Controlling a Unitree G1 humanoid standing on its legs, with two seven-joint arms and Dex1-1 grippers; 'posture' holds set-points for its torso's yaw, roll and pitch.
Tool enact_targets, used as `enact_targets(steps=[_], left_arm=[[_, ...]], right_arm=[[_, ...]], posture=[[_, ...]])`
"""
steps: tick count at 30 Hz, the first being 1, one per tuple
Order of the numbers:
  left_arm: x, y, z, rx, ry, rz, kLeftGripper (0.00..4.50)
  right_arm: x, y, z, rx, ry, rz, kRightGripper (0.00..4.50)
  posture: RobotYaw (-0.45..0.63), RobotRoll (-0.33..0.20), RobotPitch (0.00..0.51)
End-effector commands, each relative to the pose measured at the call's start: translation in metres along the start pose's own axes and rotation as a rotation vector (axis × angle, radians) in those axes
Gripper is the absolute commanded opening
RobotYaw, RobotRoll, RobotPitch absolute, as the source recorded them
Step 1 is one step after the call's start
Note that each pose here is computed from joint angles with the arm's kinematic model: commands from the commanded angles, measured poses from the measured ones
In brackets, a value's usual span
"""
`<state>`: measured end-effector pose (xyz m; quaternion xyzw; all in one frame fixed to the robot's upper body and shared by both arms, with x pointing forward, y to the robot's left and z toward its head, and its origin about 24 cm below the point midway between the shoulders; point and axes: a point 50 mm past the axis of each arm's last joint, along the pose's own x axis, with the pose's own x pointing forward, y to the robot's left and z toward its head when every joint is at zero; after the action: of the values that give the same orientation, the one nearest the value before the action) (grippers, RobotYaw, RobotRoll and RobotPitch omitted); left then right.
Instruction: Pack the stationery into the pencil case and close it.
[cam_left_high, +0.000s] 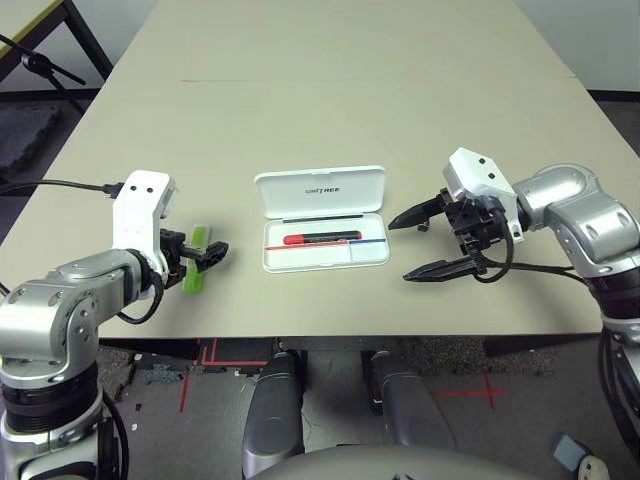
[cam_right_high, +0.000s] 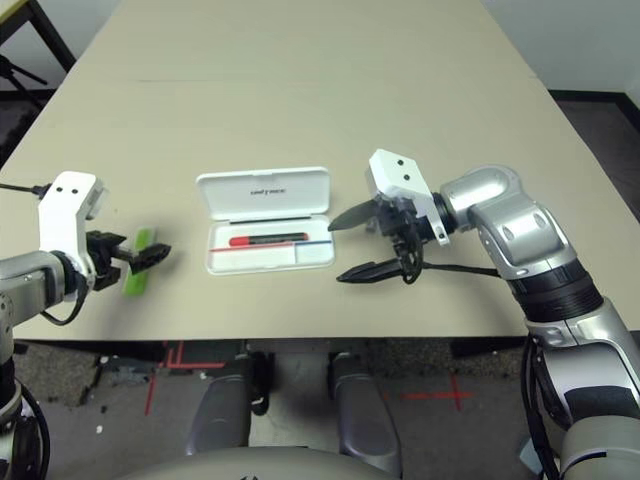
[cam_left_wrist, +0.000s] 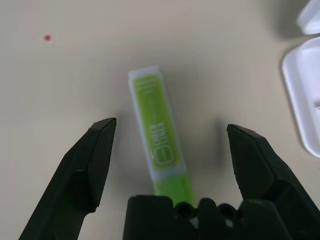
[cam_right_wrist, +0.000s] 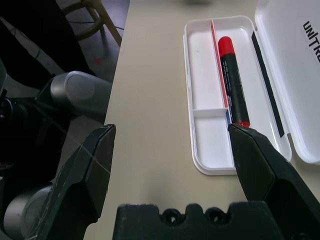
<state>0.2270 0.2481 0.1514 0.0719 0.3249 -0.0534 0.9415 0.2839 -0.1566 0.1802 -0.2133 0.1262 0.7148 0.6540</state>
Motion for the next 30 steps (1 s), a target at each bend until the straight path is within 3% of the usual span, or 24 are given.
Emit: enact_targets(steps=[1, 12, 15, 22, 23, 30], left_arm=[[0.003, 0.005, -0.008, -0.034, 0.042, 0.050, 4.50], [0.017, 0.000, -0.019, -0.128, 0.092, 0.006, 4.50], [0.019, -0.001, -0.018, -0.144, 0.092, -0.002, 3.86], [0.018, 0.001, -0.015, -0.134, 0.082, -0.006, 1.24], [0.016, 0.002, -0.013, -0.119, 0.074, -0.011, 1.08], [-0.005, 0.020, -0.001, 0.073, -0.066, -0.091, 1.08]], right_arm=[[0.003, 0.003, 0.003, -0.022, -0.014, 0.008, 4.46], [0.002, 0.003, 0.003, -0.027, -0.010, -0.012, 4.46], [0.002, 0.003, 0.003, -0.028, -0.009, -0.015, 4.50], [0.002, 0.003, 0.003, -0.030, -0.008, -0.022, 4.50], [0.002, 0.003, 0.003, -0.031, -0.007, -0.023, 4.50], [0.004, 0.002, 0.001, -0.022, -0.005, -0.027, 4.50]], posture=[[0.09, 0.000, 0.199], [0.08, 0.000, 0.196], [0.07, 0.000, 0.197], [0.07, 0.000, 0.196], [0.07, 0.000, 0.196], [0.08, 0.000, 0.196]])
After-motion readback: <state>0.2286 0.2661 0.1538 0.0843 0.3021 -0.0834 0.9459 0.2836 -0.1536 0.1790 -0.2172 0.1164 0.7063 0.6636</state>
